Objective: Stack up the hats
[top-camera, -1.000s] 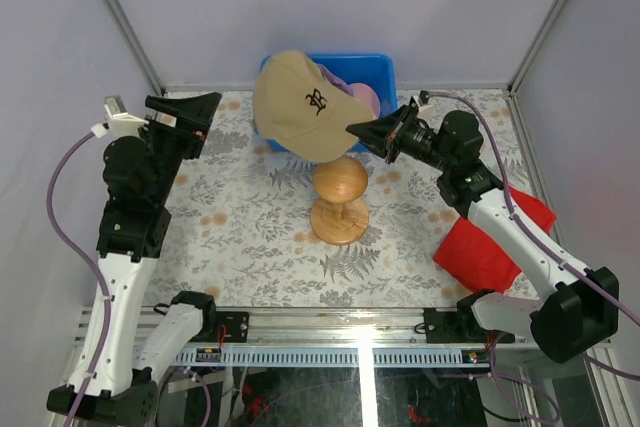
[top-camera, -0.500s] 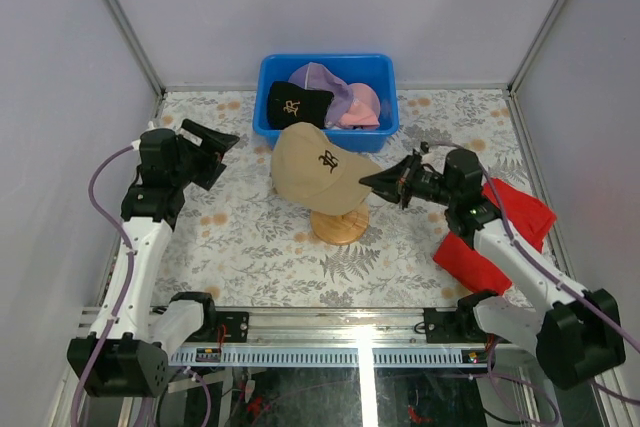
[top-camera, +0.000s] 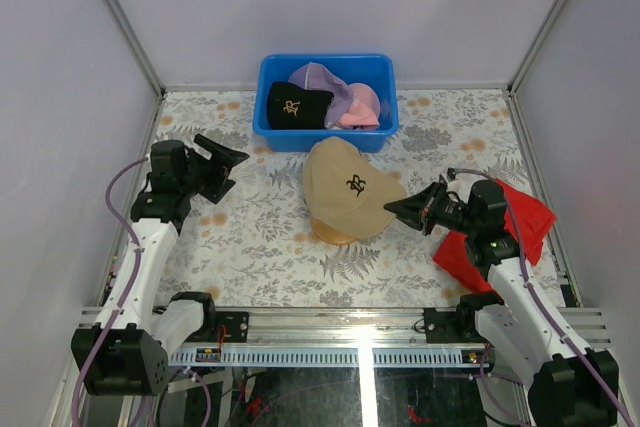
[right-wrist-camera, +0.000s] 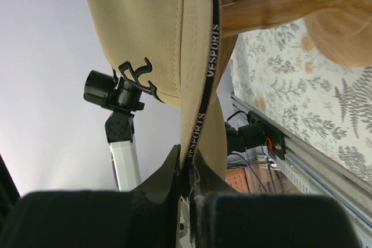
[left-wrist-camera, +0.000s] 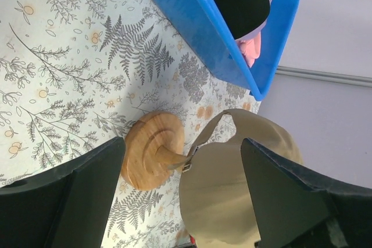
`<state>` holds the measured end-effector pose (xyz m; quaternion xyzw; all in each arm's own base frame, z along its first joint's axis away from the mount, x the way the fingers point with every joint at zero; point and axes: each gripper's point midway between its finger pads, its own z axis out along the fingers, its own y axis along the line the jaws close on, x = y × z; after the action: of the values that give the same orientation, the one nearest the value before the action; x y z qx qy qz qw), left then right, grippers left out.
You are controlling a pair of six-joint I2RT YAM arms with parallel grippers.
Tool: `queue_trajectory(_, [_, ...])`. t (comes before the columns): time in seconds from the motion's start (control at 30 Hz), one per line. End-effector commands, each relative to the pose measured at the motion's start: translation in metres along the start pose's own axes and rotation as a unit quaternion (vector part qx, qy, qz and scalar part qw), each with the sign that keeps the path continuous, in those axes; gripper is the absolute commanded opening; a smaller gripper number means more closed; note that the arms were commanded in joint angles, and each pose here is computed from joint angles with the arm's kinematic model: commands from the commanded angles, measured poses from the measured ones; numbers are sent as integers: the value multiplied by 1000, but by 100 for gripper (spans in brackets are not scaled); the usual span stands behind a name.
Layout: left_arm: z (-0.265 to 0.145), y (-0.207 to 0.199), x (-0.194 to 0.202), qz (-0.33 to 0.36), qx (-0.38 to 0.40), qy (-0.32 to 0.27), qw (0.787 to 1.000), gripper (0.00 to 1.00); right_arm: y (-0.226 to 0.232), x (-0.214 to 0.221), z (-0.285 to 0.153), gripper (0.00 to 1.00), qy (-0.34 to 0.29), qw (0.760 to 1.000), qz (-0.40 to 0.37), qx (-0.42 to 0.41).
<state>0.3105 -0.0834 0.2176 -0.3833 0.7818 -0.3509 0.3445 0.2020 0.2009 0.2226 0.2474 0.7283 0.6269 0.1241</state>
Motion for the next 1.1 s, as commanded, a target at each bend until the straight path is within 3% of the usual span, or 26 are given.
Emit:
queue_trajectory(0.0, [1,-10,0,14,36,3,999,80,-26,14,-9,0,45,998,14,36])
queue_trajectory(0.23, [7,-10,2,11,39,14,999,80,-40,5,-14,11,46,996,-3,73])
queue_trajectory(0.33, [9,-11,1,13,38,17,999,80,-47,4,-18,24,48,995,-15,91])
queue_trajectory(0.47, [12,-11,0,12,36,20,999,80,-50,1,-22,51,41,994,-25,103])
queue_trajectory(0.57, [14,-13,-1,13,37,21,999,80,-49,-3,-24,60,31,992,-46,114])
queue_trajectory(0.73, [23,-22,-7,18,39,28,999,80,-52,-13,-37,66,15,977,-97,190])
queue_trajectory(1.07, [39,-55,-29,44,51,26,997,80,-62,-52,-69,74,-27,919,-196,340])
